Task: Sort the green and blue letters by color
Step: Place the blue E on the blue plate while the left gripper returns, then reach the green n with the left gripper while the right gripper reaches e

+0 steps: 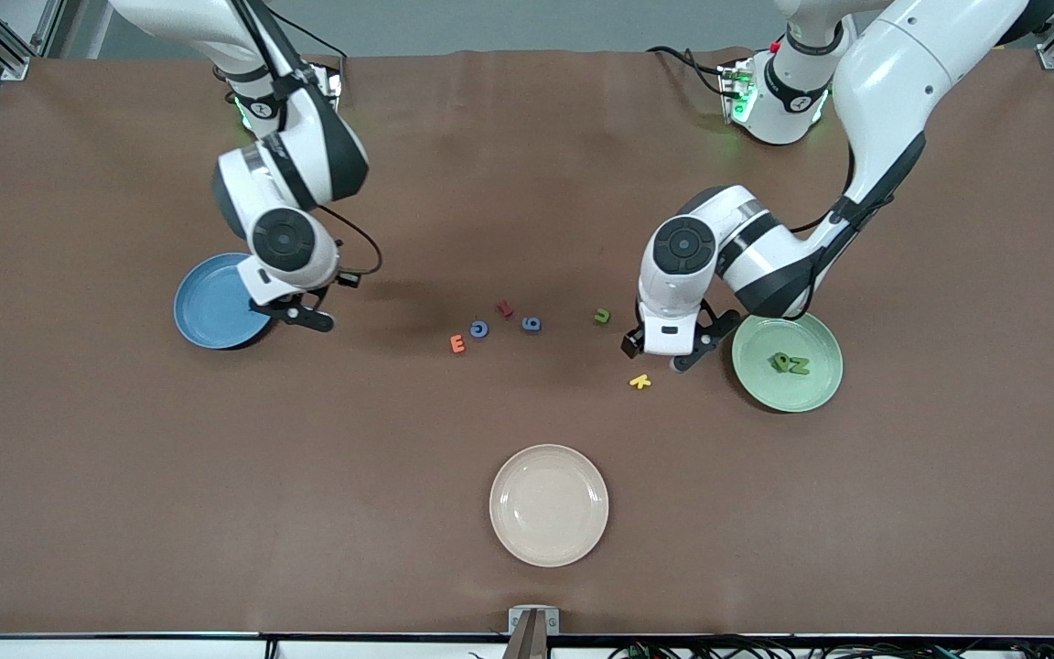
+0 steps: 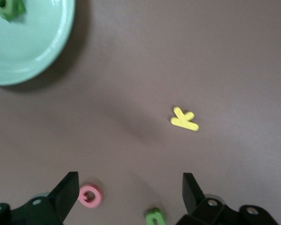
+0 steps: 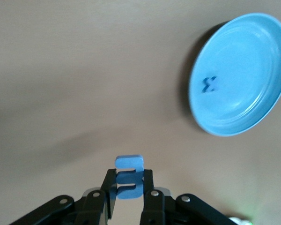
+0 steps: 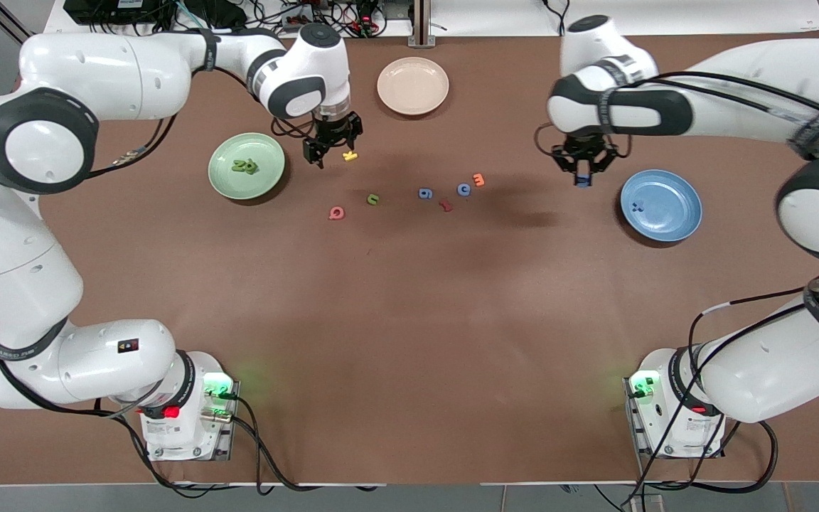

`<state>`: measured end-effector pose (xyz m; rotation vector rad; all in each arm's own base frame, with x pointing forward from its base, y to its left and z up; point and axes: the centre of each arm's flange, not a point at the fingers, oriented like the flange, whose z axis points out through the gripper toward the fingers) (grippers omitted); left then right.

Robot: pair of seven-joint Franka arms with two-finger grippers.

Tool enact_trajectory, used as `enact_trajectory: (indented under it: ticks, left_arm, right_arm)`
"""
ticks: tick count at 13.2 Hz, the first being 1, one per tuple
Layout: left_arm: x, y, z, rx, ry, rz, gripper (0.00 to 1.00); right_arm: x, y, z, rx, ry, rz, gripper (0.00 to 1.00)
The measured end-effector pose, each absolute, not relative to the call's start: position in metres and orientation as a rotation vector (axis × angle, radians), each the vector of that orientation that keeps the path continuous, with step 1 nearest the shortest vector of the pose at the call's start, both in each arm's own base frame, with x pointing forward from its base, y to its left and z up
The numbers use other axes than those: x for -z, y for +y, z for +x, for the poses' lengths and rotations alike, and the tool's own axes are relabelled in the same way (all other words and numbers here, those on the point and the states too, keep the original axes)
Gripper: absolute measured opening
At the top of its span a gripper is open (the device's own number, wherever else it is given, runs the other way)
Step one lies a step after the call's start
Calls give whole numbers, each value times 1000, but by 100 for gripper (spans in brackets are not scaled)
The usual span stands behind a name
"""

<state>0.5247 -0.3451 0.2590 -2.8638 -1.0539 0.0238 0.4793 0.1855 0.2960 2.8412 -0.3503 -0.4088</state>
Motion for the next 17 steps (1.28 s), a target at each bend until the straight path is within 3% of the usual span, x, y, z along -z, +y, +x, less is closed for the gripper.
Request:
enact_trajectory:
  ticks: [8,9,16,17]
  left_arm:
    - [-265,-411,510,-27,-1204,-2861,93]
    - [-264,-416,509,-23,-1216,-2857,93]
    - [-244,-454,498,-24,-1303,-2815,93]
    - [-240,-460,497,-25,-1320,-2808,93]
  right_arm:
    - [-270,8,468,413,-126,2970,27]
    - [-270,-12,468,423,-119,2982,31]
    - [-270,-29,467,434,-99,2994,100]
    - [-270,-26,467,432,-92,2994,100]
